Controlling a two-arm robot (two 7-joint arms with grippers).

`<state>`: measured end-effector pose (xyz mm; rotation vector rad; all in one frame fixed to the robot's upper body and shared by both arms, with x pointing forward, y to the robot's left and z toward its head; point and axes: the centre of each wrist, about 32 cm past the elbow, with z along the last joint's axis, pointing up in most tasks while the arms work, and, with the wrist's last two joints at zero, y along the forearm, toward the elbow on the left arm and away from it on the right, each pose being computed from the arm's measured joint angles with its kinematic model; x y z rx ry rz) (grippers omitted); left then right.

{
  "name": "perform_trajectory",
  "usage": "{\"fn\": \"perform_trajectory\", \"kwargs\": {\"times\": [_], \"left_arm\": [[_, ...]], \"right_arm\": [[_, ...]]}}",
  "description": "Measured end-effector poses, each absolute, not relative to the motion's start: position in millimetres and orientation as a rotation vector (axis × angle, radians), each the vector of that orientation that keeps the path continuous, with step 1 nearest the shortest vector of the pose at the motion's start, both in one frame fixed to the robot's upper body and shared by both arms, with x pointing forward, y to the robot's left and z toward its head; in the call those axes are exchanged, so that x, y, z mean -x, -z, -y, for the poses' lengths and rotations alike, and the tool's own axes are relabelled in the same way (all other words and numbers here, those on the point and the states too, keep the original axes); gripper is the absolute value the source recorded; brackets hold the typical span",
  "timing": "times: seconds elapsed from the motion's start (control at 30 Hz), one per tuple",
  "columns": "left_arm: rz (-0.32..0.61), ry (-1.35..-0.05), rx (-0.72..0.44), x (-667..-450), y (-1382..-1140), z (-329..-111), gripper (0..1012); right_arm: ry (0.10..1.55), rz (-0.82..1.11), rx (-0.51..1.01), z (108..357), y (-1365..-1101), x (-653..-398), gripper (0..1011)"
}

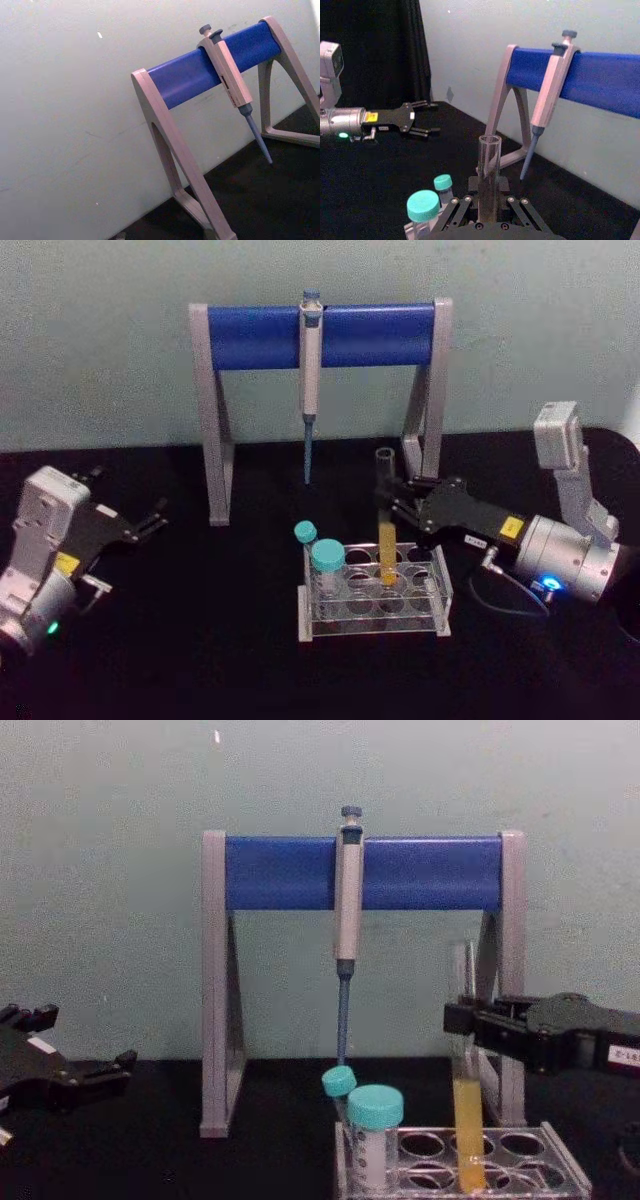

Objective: Pick up the test tube from the test tube rack, shake it, then place it back into the test tube rack.

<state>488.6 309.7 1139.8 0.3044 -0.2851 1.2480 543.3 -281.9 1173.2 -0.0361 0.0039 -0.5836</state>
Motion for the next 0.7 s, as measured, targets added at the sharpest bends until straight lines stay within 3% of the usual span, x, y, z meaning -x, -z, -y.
{"fn": "perform_trajectory", "kwargs": {"times": [0.7], "left_arm": [[0.285, -1.248, -0.304, -488.6, -1139.8, -309.6, 1001]], "right_arm": [[0.580, -0.022, 0.079, 279.1, -1168.8, -546.0, 228]]}}
